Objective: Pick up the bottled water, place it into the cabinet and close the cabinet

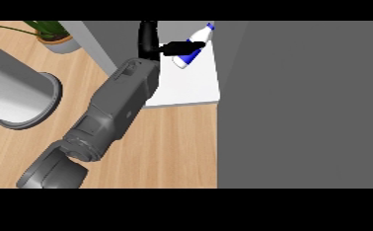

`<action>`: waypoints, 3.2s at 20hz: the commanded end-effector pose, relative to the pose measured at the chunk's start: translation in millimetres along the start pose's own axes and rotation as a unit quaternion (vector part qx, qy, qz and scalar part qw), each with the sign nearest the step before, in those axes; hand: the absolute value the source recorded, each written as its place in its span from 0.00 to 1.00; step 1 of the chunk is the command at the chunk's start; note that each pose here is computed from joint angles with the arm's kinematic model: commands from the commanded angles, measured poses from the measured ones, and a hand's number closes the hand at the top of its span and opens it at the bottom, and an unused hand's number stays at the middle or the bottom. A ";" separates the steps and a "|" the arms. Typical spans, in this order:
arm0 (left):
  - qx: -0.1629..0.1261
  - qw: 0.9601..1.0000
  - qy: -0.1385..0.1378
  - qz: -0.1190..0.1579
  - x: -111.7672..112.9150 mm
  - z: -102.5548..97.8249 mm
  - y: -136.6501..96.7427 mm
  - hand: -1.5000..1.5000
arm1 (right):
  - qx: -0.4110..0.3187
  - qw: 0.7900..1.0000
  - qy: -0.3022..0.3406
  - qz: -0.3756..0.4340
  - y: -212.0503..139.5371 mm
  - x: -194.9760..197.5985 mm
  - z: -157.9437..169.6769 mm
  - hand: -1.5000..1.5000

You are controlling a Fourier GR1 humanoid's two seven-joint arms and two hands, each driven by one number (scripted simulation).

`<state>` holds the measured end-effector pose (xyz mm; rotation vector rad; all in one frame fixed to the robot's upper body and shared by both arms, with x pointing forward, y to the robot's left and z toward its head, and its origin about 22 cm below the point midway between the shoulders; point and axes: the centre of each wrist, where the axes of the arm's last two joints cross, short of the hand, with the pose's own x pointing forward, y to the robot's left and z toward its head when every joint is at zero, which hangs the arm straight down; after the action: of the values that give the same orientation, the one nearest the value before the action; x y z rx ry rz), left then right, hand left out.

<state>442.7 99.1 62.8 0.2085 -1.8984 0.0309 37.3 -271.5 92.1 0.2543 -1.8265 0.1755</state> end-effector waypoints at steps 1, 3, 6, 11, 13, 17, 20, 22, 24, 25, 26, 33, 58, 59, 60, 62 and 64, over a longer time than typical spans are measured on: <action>-0.021 0.998 -0.015 0.051 11.2 0.1 -17.2 0.00 | -0.007 1.000 -0.015 -0.010 -3.1 7.1 0.1 0.00; -0.041 0.998 -0.018 0.049 13.2 2.9 -23.5 0.00 | -0.014 1.000 -0.007 -0.011 8.3 20.3 -6.8 0.00; -0.035 0.998 -0.006 0.057 -9.5 19.9 -13.9 0.00 | -0.017 1.000 -0.013 -0.021 2.0 24.6 -1.5 0.00; -0.036 0.996 -0.004 0.080 -8.5 29.5 -17.4 0.00 | -0.014 0.999 -0.016 -0.024 10.1 21.1 -16.8 0.00; -0.039 0.996 -0.002 0.085 -0.3 33.6 -24.3 0.00 | -0.019 1.000 -0.007 -0.020 13.1 17.0 -3.3 0.00; -0.081 0.988 0.007 0.135 -10.3 60.5 -24.2 0.00 | -0.023 0.999 -0.010 -0.022 21.4 20.0 -12.2 0.00; -0.118 0.978 0.017 0.171 -23.5 94.0 -20.6 0.00 | -0.023 0.999 -0.006 -0.022 20.9 25.8 -4.9 0.00; -0.131 0.970 0.008 0.205 -5.2 97.8 -30.1 0.00 | -0.032 0.999 -0.002 -0.018 21.8 23.7 -12.3 0.00; -0.137 0.966 0.000 0.221 2.9 105.5 -32.3 0.00 | -0.023 1.000 0.003 -0.016 19.2 21.8 -7.3 0.00; -0.153 0.960 0.003 0.232 -5.5 118.9 -27.6 0.00 | -0.039 0.999 -0.007 -0.010 16.5 25.1 -6.5 0.00; -0.159 0.958 -0.005 0.239 -3.5 123.3 -24.9 0.00 | -0.034 0.999 -0.001 -0.013 29.1 24.5 -15.1 0.00; -0.168 0.950 -0.010 0.262 7.0 178.5 -3.3 0.00 | 0.003 1.000 0.009 0.014 16.7 33.6 -4.7 0.00; -0.079 0.958 0.024 0.276 29.6 253.4 165.8 0.00 | 0.346 0.938 0.023 0.010 58.9 61.8 -23.7 1.00; -0.073 0.959 0.028 0.272 27.7 259.9 168.6 0.00 | 0.353 0.935 0.021 0.006 62.1 61.2 -24.8 1.00; -0.071 0.960 0.017 0.271 31.6 255.8 168.4 0.00 | 0.366 0.931 0.003 0.005 62.7 66.1 -27.5 1.00; -0.072 0.962 0.024 0.264 29.9 257.5 181.9 0.00 | 0.382 0.924 0.002 0.013 66.9 63.2 -31.1 1.00; -0.069 0.959 0.021 0.274 36.2 258.2 189.0 0.00 | 0.387 0.922 0.017 0.023 67.9 60.4 -32.8 1.00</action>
<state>168.4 236.1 21.7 -0.4074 -1.8562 0.2572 36.2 -211.2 113.2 0.8371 -1.6055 0.6453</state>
